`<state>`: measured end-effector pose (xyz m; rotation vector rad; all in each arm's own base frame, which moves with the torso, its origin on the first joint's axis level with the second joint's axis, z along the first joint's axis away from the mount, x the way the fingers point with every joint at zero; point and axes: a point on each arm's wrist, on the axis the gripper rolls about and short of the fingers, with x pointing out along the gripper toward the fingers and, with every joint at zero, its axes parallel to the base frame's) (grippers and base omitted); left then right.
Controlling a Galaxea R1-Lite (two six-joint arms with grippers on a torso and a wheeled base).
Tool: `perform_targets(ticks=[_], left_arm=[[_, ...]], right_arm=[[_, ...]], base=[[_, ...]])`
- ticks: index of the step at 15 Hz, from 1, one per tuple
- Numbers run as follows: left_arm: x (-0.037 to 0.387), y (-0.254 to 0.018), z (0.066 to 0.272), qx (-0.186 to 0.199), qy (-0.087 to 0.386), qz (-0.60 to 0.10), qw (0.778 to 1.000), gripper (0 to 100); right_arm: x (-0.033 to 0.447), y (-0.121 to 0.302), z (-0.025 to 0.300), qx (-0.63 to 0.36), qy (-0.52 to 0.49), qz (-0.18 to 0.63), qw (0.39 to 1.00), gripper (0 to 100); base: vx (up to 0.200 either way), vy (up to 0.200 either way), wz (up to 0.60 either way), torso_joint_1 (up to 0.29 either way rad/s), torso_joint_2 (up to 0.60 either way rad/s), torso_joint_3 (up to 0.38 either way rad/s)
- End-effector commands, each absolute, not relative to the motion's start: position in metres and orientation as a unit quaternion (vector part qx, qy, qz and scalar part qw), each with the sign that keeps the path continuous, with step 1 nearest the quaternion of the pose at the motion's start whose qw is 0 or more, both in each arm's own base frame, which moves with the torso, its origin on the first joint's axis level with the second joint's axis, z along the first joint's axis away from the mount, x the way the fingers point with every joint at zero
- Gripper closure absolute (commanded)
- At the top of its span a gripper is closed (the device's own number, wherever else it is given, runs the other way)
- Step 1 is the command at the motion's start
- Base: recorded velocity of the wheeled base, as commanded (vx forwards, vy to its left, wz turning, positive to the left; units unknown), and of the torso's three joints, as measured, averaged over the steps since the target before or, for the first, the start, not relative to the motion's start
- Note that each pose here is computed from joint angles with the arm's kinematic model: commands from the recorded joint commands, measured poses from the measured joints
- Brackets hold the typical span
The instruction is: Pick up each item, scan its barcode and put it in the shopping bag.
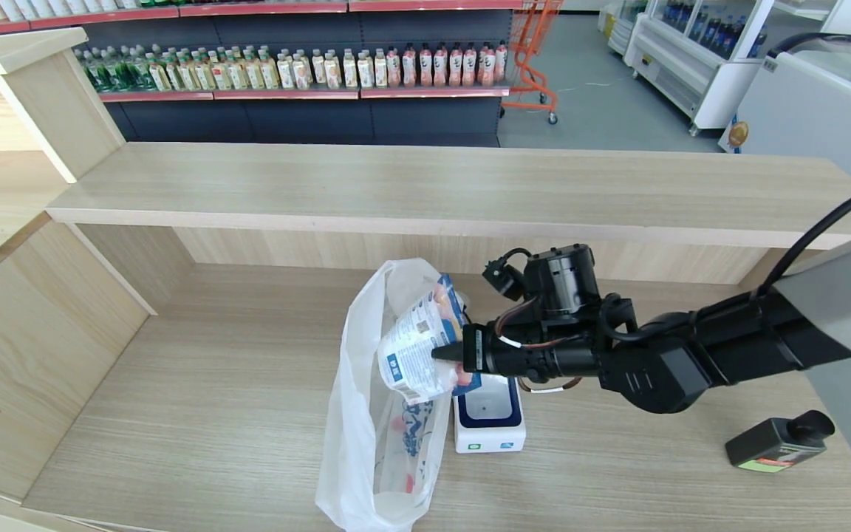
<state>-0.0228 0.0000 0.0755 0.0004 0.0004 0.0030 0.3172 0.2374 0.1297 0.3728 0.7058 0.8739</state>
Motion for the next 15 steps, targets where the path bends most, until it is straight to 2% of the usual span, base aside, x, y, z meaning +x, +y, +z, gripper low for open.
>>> perform_targets(ticks=[1,2,6,9,13,15], left_arm=[[-0.023,0.0,0.075,0.0,0.0,0.002,1.0,0],[-0.023,0.0,0.075,0.0,0.0,0.002,1.0,0],[-0.023,0.0,0.075,0.001,0.0,0.002,1.0,0],[-0.023,0.0,0.075,0.0,0.0,0.002,1.0,0],[-0.023,0.0,0.075,0.0,0.0,0.002,1.0,0],[-0.023,0.0,0.075,0.0,0.0,0.002,1.0,0]], right_arm=[[0.324,0.244,0.117,0.17,0.341,0.411,0.828,100],[0.325,0.245,0.115,0.169,0.343,0.411,0.828,0],[0.329,0.249,0.116,0.185,0.333,0.416,0.826,0],[0.326,0.242,0.131,0.23,0.328,0.404,0.822,0],[0.297,0.193,0.163,0.296,0.336,0.363,0.817,0],[0.253,0.148,0.178,0.314,0.34,0.371,0.805,0]], base=[[0.0,0.0,0.0,0.0,0.0,0.0],[0.0,0.0,0.0,0.0,0.0,0.0],[0.0,0.0,0.0,0.0,0.0,0.0],[0.0,0.0,0.0,0.0,0.0,0.0],[0.0,0.0,0.0,0.0,0.0,0.0],[0.0,0.0,0.0,0.0,0.0,0.0]])
